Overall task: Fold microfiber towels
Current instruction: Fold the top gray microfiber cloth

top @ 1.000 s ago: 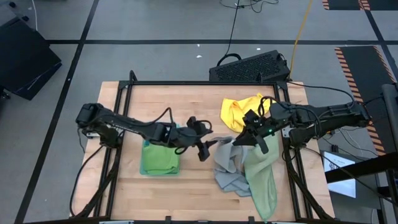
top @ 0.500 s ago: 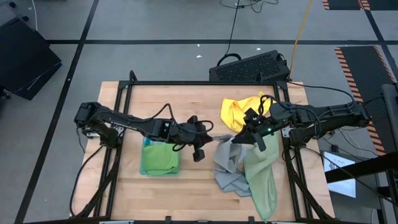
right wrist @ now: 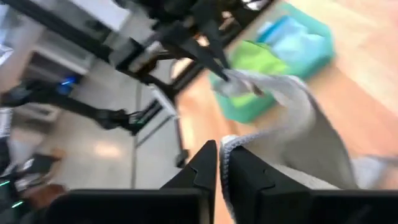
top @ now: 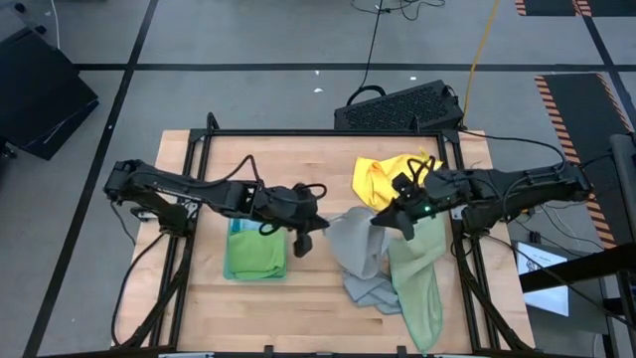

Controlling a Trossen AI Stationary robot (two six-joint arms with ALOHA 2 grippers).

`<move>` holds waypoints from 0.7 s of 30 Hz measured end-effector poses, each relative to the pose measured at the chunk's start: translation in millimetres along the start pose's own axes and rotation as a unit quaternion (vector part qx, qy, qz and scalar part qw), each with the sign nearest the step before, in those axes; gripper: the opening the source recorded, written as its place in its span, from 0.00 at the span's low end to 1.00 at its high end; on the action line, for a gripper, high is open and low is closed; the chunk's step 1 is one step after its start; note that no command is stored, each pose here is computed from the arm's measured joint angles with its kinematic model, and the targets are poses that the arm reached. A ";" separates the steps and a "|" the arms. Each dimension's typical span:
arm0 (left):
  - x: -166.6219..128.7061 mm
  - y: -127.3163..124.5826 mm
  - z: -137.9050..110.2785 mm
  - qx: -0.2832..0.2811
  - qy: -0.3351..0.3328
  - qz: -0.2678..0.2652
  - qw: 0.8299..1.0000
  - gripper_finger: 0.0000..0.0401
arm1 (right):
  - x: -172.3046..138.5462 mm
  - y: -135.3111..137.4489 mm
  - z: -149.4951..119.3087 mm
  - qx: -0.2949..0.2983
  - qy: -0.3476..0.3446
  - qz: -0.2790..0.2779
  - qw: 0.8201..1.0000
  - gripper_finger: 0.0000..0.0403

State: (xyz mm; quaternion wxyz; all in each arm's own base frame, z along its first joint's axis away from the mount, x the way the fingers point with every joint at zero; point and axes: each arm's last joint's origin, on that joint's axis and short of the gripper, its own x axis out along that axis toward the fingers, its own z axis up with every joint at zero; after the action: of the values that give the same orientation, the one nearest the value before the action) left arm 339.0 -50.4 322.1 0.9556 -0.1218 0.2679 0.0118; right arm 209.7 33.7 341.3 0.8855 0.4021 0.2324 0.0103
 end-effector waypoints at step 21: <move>-1.3 20.0 -1.8 -0.022 0.040 0.015 0.999 0.01 | 19.4 -44.9 -77.5 0.099 0.074 -0.188 0.974 0.39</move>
State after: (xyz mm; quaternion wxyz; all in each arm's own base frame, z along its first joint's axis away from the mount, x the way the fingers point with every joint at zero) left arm 335.1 -31.4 316.7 0.9409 -0.1391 0.3077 0.0269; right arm 186.9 62.2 257.2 0.8077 0.4349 0.3688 -0.1497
